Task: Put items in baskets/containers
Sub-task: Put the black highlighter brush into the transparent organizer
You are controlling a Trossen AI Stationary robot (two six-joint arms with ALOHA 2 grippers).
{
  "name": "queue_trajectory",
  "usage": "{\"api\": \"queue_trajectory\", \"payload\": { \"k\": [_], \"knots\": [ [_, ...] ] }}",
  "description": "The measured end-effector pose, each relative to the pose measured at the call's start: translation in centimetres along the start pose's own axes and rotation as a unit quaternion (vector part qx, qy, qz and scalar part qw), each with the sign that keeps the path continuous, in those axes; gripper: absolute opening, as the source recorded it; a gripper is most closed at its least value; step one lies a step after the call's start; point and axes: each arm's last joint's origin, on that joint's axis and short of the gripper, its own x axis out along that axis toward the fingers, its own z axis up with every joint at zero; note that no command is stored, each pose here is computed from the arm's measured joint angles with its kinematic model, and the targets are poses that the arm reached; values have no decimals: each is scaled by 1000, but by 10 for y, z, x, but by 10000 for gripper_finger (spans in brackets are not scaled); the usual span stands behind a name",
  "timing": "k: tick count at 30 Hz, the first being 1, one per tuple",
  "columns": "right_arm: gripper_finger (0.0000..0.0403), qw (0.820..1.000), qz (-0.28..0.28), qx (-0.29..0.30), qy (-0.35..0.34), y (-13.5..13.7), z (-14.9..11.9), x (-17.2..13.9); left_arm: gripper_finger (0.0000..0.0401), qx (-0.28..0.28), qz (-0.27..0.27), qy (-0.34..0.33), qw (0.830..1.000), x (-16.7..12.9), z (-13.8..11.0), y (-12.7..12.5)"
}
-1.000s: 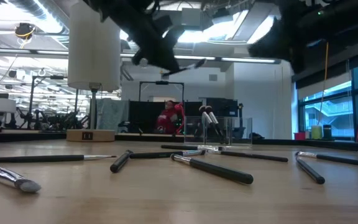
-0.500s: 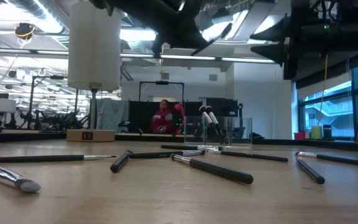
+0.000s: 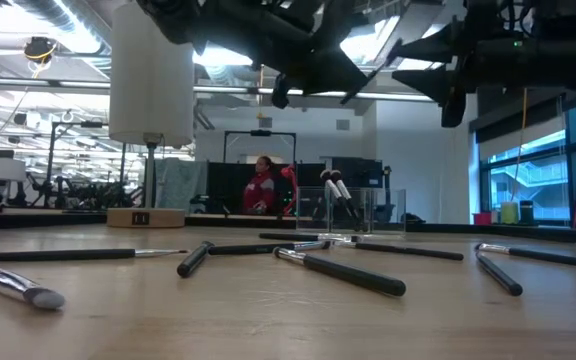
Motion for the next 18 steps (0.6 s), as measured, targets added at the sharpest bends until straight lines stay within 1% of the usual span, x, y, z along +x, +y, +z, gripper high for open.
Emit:
{"api": "queue_trajectory", "payload": {
  "k": [7, 9, 14, 18],
  "knots": [
    [175, 1000, -11, -12, 1, -5, -3, 4, 30, 1, -10, 3, 1000, -1, -1, -3],
    [175, 1000, -9, -15, -3, -4, -4, 4, 30, 7, -20, 5, 1000, -1, -1, -4],
    [175, 999, 25, -23, -11, -2, -3, 6, 31, 14, -37, 10, 999, -2, -2, -6],
    [163, 999, 28, -22, -13, -1, -3, 6, 31, 14, -37, 10, 999, -2, -2, -6]
  ]
}}
